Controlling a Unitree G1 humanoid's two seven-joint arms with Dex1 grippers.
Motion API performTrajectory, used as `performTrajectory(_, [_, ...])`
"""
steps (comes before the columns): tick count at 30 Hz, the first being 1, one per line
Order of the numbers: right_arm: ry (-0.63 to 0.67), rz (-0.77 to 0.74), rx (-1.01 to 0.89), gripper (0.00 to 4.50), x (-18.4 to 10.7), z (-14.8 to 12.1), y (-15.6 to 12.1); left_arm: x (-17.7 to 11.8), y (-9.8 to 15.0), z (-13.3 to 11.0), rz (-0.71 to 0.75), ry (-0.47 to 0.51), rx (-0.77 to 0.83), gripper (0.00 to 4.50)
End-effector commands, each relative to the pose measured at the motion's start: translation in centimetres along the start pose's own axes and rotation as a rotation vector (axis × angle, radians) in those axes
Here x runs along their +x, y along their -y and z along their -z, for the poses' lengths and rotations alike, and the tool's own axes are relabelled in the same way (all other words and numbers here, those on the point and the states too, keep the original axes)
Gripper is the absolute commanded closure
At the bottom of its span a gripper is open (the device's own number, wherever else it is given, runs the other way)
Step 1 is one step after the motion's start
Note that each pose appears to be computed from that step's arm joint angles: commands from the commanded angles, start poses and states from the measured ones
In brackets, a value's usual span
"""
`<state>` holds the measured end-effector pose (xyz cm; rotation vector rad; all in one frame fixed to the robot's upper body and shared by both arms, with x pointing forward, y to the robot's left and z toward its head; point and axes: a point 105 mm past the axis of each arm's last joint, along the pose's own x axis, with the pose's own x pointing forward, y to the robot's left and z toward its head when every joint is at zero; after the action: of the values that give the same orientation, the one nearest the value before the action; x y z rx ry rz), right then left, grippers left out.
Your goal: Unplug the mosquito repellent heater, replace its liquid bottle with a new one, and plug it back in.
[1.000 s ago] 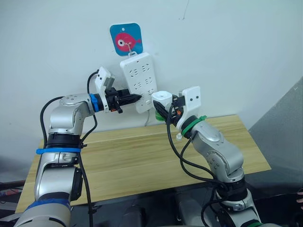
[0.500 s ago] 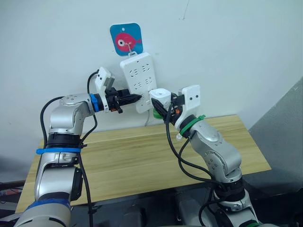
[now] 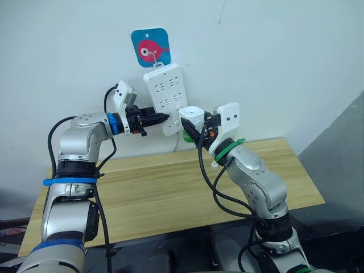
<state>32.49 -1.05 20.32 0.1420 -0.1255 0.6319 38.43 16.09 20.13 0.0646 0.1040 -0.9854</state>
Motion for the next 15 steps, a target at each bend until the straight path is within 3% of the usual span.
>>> performTrajectory(1, [0.038, -0.017, -0.001, 1.52, 0.04, -0.90, -0.75, 0.47, 0.82, -0.43, 0.054, 0.012, 0.015, 3.20])
performTrajectory(15, [0.021, -0.038, -0.001, 1.52, 0.08, -0.36, -1.71, 0.47, 0.78, -0.53, 0.056, 0.014, 0.013, 3.20])
